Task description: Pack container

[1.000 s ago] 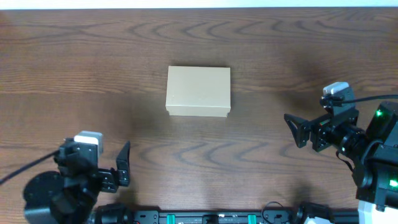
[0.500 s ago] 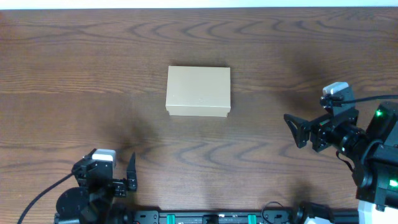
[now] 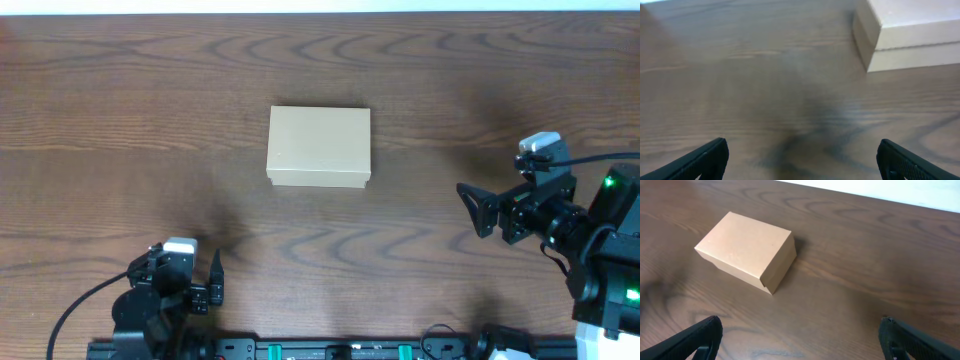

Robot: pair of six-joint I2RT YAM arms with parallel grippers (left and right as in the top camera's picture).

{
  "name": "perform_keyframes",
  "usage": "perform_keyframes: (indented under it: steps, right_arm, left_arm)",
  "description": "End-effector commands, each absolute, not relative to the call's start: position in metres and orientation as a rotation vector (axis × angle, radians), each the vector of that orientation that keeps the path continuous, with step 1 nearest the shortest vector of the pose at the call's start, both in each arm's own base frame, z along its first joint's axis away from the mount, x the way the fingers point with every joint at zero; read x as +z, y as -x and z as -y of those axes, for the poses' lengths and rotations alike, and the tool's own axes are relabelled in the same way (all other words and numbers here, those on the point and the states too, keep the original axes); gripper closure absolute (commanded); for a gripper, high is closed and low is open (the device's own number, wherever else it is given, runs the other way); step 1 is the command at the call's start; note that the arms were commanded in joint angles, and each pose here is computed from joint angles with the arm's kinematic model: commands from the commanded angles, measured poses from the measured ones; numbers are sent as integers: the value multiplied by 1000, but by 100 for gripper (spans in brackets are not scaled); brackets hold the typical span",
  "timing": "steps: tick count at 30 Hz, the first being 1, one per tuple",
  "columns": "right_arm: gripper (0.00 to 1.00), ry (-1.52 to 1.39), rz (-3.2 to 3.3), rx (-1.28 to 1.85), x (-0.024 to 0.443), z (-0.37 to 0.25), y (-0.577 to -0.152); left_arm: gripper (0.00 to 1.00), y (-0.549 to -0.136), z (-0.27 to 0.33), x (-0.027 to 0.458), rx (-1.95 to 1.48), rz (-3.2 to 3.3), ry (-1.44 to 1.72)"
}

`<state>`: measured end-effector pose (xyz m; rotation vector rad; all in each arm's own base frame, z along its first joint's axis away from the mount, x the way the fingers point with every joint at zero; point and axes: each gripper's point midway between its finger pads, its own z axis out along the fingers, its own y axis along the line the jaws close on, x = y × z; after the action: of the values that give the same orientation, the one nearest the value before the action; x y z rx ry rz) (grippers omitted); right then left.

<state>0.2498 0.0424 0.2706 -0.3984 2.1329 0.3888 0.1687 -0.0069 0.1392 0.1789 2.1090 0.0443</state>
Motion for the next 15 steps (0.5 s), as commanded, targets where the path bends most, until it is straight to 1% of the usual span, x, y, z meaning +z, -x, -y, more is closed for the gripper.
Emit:
perform_keyframes:
  steps: [1, 9, 15]
  right_arm:
    - [1, 409, -2128, 396, 270, -43, -249]
    - [1, 409, -2127, 396, 270, -43, -249]
    - [1, 409, -2128, 397, 270, -43, -249]
  left_arm:
    - [5, -170, 3, 128, 81, -2131, -186]
    - [5, -170, 3, 102, 75, -2194, -191]
    - [5, -168, 2, 97, 84, -2212, -200]
